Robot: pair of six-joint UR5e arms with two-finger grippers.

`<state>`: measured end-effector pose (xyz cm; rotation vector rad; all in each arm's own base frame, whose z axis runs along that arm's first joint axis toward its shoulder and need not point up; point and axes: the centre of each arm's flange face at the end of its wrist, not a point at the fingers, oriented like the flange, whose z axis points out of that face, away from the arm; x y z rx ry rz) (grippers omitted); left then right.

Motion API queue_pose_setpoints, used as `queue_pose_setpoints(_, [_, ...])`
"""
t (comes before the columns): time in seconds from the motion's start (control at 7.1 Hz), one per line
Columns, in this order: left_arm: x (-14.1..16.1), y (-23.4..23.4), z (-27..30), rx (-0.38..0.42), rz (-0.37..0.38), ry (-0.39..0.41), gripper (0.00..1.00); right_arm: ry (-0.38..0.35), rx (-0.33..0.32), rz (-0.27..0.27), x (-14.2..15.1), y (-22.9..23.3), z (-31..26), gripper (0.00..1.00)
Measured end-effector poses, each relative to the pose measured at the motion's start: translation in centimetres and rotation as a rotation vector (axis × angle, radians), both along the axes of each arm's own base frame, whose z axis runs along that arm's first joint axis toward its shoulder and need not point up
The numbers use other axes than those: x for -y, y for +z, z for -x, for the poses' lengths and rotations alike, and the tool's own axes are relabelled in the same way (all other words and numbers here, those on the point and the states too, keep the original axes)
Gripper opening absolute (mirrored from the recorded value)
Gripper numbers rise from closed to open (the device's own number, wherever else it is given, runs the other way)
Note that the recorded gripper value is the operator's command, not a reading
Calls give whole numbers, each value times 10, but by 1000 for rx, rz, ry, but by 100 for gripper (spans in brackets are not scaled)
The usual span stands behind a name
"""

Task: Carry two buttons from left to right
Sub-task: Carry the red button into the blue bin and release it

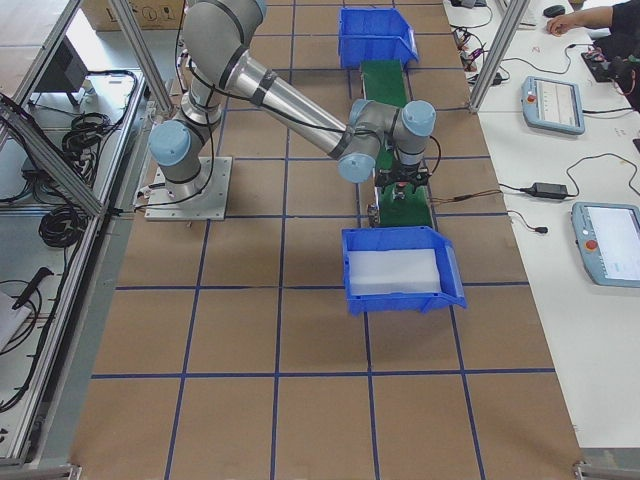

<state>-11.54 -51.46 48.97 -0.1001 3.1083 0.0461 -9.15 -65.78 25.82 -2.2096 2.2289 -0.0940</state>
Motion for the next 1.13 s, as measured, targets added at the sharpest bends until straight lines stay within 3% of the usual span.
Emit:
queue_pose_setpoints(0.14, [0,0,0,0,0,0,100,1,-1,0,0,0,0,18])
queue_pose_setpoints(0.28, [0,0,0,0,0,0,100,1,-3,0,0,0,0,8])
queue_pose_setpoints(0.7, [0,0,0,0,0,0,100,8,-30,29,5,24,9,8])
queue_pose_setpoints(1.13, [0,0,0,0,0,0,100,7,-43,70,-3,104,110,8])
